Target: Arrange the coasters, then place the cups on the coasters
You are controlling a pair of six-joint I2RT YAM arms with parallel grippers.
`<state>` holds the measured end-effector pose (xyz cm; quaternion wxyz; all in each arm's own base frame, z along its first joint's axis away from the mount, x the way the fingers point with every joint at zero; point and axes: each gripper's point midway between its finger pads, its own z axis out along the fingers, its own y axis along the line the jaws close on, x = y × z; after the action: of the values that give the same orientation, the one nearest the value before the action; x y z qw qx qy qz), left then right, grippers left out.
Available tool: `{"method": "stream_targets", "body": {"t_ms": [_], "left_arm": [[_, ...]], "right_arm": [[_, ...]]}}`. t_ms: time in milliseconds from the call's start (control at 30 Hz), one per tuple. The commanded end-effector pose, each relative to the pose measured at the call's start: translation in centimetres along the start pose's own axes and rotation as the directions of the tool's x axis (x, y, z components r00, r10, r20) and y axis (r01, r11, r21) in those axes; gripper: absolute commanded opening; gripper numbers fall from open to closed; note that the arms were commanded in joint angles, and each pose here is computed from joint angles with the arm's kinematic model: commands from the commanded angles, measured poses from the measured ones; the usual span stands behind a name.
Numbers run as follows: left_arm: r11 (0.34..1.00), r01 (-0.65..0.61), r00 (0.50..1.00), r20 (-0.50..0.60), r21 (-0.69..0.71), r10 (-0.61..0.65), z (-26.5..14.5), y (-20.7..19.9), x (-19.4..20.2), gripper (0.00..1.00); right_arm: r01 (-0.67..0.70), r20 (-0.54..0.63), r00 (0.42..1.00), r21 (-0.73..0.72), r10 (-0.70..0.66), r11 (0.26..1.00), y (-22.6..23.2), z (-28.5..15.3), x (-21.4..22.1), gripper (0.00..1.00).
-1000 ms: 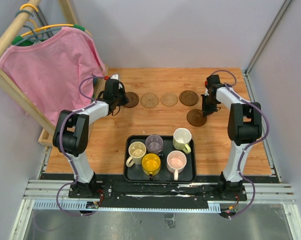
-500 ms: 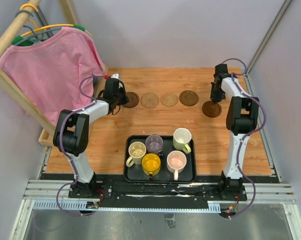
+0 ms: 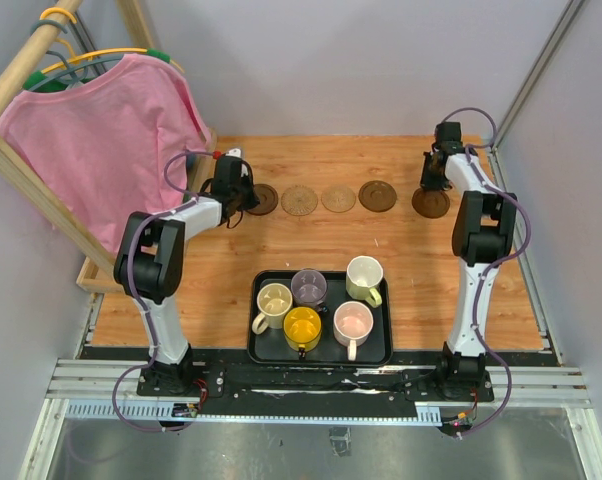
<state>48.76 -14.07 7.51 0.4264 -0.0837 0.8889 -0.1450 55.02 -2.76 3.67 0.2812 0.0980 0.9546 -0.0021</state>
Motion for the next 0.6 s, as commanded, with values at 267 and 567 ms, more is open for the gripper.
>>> {"method": "stream_targets", "body": {"t_ms": [267, 567], "left_arm": [[1.000, -0.005, 1.000, 0.014, -0.010, 0.005, 1.2, -0.1, -1.1, 0.01], [1.000, -0.003, 1.000, 0.011, -0.011, 0.003, 1.1, 0.0, -0.9, 0.00]], "right_arm": [[0.002, 0.011, 1.000, -0.205, 0.001, 0.979, 3.4, 2.1, -0.2, 0.01], [0.020, -0.003, 1.000, -0.250, -0.022, 0.968, 5.1, 0.4, 1.5, 0.01]]}}
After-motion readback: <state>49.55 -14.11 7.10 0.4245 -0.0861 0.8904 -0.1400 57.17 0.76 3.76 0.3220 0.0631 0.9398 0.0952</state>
